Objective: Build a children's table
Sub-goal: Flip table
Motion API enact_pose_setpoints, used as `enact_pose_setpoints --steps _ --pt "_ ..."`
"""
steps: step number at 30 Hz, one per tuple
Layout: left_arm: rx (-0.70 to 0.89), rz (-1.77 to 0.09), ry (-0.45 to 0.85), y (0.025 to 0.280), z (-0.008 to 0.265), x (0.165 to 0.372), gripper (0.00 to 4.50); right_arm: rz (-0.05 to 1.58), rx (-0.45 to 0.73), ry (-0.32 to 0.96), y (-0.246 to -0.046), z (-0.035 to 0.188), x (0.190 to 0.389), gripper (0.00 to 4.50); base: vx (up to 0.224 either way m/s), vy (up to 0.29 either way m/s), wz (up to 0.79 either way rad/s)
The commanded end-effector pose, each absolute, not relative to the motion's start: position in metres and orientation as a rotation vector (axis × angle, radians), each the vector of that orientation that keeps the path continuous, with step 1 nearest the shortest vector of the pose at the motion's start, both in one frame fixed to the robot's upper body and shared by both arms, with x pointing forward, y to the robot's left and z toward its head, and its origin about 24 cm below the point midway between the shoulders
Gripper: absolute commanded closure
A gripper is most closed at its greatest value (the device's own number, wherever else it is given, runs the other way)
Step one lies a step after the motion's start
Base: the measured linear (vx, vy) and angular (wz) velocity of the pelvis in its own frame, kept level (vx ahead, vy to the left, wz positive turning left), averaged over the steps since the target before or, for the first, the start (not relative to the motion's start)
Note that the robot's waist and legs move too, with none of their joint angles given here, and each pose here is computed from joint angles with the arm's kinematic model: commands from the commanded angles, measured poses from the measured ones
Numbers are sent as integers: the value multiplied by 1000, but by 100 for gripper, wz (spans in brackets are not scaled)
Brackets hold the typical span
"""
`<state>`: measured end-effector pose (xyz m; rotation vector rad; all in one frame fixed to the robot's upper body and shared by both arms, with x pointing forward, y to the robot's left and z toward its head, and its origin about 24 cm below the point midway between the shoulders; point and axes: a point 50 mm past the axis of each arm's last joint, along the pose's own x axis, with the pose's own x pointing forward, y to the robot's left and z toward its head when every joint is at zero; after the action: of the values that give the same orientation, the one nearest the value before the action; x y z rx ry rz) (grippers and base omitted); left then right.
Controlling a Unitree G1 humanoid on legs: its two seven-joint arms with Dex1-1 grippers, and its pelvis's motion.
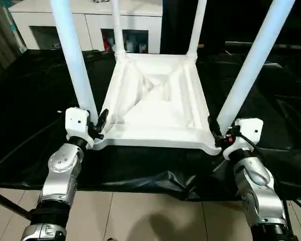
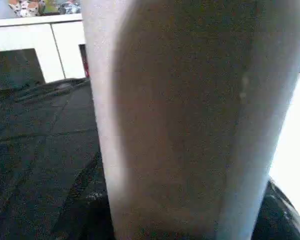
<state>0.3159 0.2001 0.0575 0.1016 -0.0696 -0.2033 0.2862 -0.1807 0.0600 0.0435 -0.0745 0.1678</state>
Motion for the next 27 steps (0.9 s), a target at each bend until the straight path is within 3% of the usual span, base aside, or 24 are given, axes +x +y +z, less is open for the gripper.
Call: enact_pose_setpoints --steps 1,6,10,16,18,25,27 --pt "134 -206 -70 199 57 315 251 155 48 -106 -184 66 283 160 0 0 0" --pt "137 -200 -58 199 54 314 251 166 91 -155 -187 72 273 155 0 0 0" --pt "127 -198 -43 199 50 312 251 228 105 -182 -190 76 251 155 0 0 0" --pt "88 -190 -3 199 43 307 251 185 90 -192 -205 83 214 155 0 0 0" --pt "79 -185 -1 199 42 307 252 201 94 -184 -205 83 212 155 0 0 0" --pt "-159 -115 7 196 42 309 252 604 166 8 -166 78 202 155 0 0 0" --pt "-215 -108 7 193 42 310 252 616 157 65 -158 69 210 155 0 0 0"
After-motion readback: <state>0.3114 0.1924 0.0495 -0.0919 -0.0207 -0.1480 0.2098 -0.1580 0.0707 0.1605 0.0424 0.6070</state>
